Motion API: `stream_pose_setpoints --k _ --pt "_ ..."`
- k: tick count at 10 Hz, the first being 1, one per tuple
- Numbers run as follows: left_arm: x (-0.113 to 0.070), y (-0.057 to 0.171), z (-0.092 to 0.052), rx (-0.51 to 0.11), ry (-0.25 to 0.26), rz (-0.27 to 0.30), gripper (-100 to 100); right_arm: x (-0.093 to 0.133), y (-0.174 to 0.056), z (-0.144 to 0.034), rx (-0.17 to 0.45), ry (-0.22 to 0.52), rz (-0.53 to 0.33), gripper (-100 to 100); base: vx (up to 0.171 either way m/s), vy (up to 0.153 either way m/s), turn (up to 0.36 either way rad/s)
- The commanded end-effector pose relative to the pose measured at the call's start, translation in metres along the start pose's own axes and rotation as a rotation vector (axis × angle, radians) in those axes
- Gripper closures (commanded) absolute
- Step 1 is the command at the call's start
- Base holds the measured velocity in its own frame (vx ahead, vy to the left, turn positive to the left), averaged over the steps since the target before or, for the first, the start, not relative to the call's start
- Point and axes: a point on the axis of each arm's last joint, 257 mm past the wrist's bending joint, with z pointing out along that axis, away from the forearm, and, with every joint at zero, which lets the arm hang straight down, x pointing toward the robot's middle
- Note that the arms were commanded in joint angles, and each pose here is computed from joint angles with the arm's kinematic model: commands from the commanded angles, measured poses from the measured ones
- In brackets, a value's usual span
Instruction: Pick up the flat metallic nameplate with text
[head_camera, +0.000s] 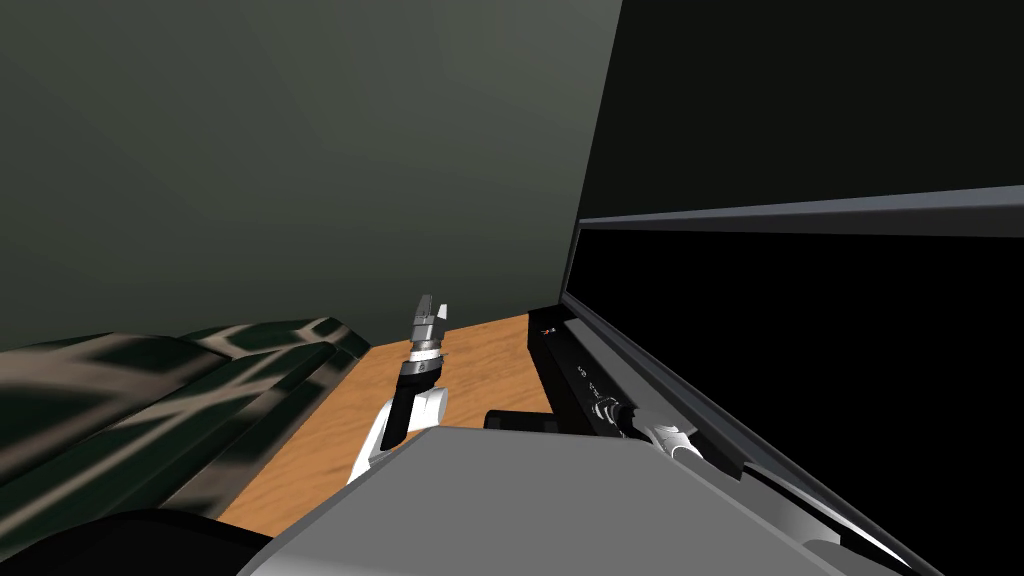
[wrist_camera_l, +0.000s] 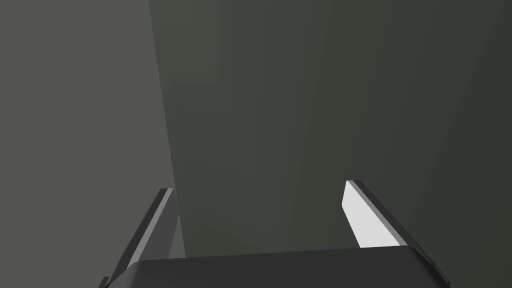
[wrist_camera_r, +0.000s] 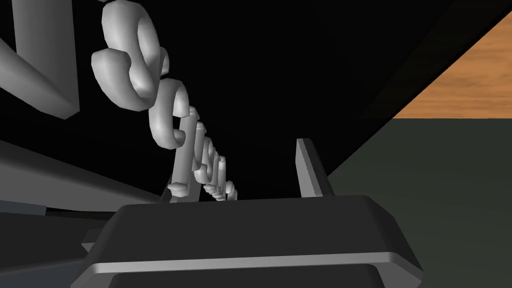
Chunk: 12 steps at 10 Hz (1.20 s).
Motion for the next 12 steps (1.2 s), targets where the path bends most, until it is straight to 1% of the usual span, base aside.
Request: stream_pose_setpoints --k 1,2,4,5,6,7,8,10,11,12 --pt "0.000 0.000 0.000 0.000 0.000 0.000 0 0.000 0.000 0.000 0.000 0.000 0.000 100 0.000 0.000 0.000" --pt "0.000 0.000 0.000 0.000 0.000 0.000 0 0.000 -0.005 -0.001 0.008 0.001 0.003 100 0.000 0.000 0.000" --pt "0.000 0.000 0.000 0.000 0.000 0.000 0 0.001 -0.001 -0.001 -0.001 0.000 0.003 100 0.000 0.000 0.000" --pt "0.000 0.000 0.000 0.000 0.000 0.000 0 0.001 -0.001 -0.001 -0.001 0.000 0.003 0 0.000 0.000 0.000" --pt "0.000 0.000 0.000 0.000 0.000 0.000 0 -0.007 -0.001 0.000 -0.009 -0.014 0.003 100 0.010 -0.009 -0.016" --pt "0.000 0.000 0.000 0.000 0.000 0.000 0 -0.009 -0.006 0.000 0.000 -0.018 -0.004 100 0.007 0.010 -0.025" --pt "0.000 0.000 0.000 0.000 0.000 0.000 0 -0.013 -0.002 0.001 -0.017 -0.026 0.004 100 0.013 0.014 -0.044" --pt "0.000 0.000 0.000 0.000 0.000 0.000 0 -0.017 -0.012 -0.001 0.003 -0.030 -0.017 100 0.006 0.006 -0.021" --pt "0.000 0.000 0.000 0.000 0.000 0.000 0 -0.019 -0.007 0.000 -0.018 -0.034 -0.013 100 0.007 0.008 -0.024" --pt "0.000 0.000 0.000 0.000 0.000 0.000 0 -0.021 -0.013 -0.001 -0.005 -0.038 -0.019 100 0.013 0.013 -0.043"
